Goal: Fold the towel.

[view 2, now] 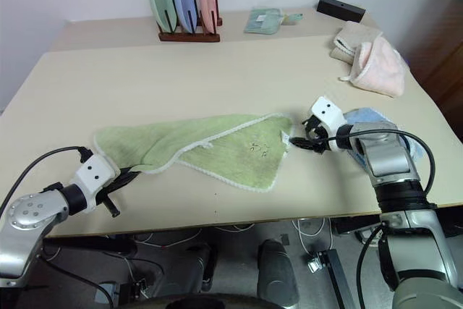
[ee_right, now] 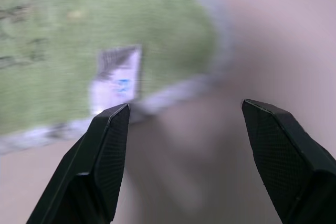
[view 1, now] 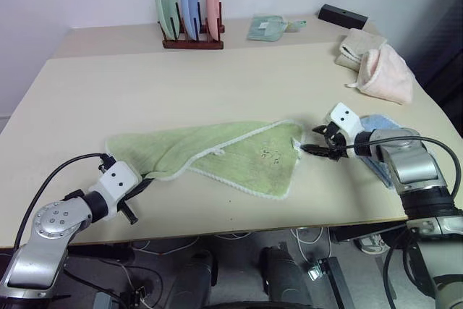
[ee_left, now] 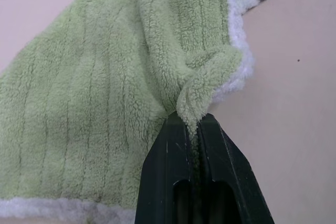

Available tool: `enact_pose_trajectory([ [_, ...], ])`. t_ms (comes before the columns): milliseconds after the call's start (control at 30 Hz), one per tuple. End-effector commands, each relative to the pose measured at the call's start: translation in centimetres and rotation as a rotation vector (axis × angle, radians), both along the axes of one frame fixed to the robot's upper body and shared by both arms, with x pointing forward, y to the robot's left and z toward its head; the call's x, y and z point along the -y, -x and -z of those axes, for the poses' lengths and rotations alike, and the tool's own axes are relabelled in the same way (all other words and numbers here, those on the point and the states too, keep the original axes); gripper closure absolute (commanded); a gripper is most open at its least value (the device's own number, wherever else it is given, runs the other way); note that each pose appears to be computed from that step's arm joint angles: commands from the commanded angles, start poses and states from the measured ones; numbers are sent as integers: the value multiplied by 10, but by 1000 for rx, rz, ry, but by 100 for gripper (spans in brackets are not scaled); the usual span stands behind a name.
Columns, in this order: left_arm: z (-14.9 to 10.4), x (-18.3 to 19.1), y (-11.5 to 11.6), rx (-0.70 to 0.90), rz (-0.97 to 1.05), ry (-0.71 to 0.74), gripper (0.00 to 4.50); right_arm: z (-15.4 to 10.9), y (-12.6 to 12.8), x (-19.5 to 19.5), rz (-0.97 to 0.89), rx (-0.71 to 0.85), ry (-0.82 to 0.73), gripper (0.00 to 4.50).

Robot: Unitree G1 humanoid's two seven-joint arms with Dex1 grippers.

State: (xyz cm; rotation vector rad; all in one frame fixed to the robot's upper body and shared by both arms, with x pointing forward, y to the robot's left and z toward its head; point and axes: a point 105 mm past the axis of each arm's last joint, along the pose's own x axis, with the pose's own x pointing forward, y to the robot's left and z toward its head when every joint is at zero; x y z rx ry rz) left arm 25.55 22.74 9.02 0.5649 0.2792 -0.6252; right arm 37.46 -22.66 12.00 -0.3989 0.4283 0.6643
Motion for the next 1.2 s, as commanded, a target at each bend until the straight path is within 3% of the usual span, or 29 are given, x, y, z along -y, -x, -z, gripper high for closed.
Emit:
enact_pose_trajectory([
  [33, -6, 4, 0, 23, 19, -6, 450, -18, -13, -9, 25, 55, -81, 107],
  [300, -5, 9, 0, 25, 27, 6, 450, 0, -30, -34, 45, -8, -136, 107],
  [400, -4, 9, 2, 27, 23, 8, 450, 2, -31, -37, 32, -19, -135, 193],
  [567, -5, 7, 4, 29, 10, 7, 450, -5, -30, -34, 15, -7, -143, 448],
  [700, -16, 1, -1, 54, -47, 65, 450, -24, -31, -26, 8, 87, -92, 448],
  [867, -60, -11, -37, 201, -123, 169, 450, -68, -46, -16, 9, 308, 55, 448],
  [967, -96, -36, -79, 344, -242, 144, 450, -114, -60, -19, 15, 495, 111, 448],
  [1033, -154, -53, -111, 543, -338, 175, 450, -167, -68, -21, 51, 675, 116, 448],
  [1100, -204, -64, -126, 688, -391, 235, 450, -208, -68, -25, 61, 800, 95, 448],
  [1200, -242, -69, -133, 791, -397, 281, 450, -237, -63, -32, 24, 893, 80, 448],
])
